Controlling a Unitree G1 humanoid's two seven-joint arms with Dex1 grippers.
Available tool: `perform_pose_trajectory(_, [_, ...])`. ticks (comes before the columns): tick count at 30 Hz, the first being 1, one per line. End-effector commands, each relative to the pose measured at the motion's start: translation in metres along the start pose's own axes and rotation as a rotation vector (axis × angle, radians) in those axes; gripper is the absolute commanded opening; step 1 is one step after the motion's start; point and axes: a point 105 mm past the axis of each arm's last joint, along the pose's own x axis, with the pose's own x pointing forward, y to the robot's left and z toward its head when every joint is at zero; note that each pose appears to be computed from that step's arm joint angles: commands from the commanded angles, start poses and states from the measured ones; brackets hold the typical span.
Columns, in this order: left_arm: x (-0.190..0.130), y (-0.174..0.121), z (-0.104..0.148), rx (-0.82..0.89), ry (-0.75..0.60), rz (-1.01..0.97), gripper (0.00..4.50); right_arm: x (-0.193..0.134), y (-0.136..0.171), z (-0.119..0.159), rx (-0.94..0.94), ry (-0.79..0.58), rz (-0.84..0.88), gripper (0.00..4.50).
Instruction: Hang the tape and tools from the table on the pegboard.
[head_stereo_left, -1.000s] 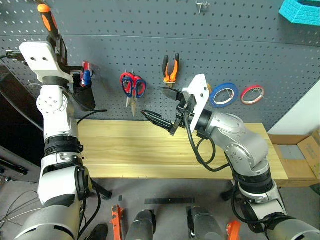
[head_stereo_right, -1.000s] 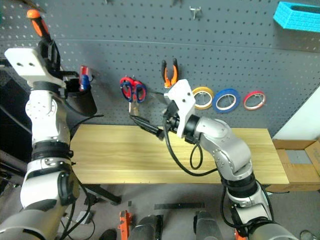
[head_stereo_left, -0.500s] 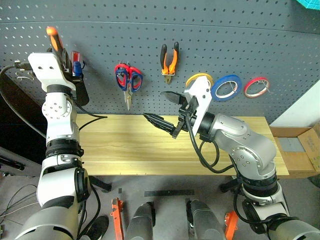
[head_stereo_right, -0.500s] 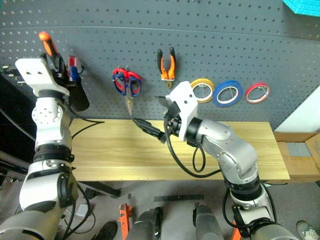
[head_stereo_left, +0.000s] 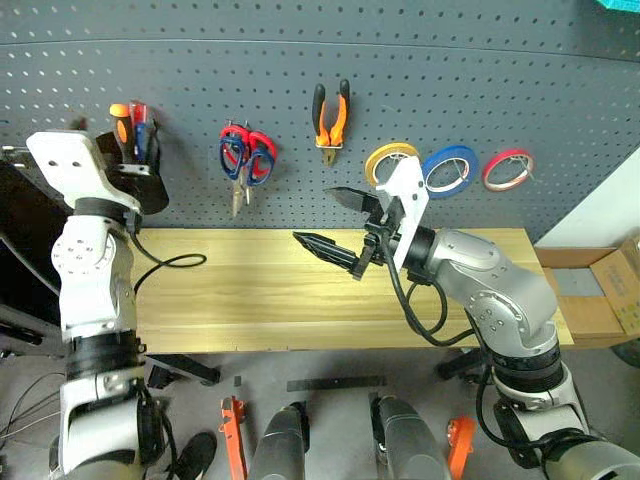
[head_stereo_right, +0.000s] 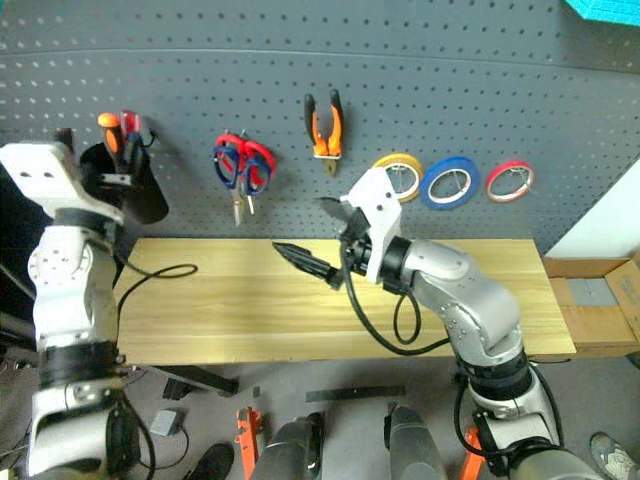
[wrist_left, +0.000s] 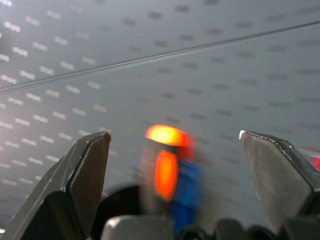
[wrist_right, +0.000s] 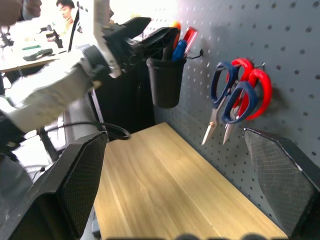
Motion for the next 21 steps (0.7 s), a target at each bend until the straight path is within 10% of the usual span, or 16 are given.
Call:
perform_pose_trajectory(1, [-0.007,-0.038,0.012,-0.075,0.024,-0.199,4.44,-0.007,-0.005,0.009,-0.015,-0.058,0.031,4.50])
perform_pose_trajectory(6, [-0.048,-0.114,-0.036,-0.191,0.232,-0.466,4.44,-0.012,-0.029,-0.018,0.041,-0.041,-0.054,4.50])
perform_pose_trajectory(17, [-0.102,-0.128,-0.136,-0.268,0.478,-0.244,4.44,-0.085,-0.099,-0.127,0.273,0.017,-0.552,4.50])
perform_pose_trajectory(21, [-0.112,-0.089,-0.160,-0.226,0.523,-0.121,4.44,-0.112,-0.103,-0.170,0.228,0.149,-0.612,4.50])
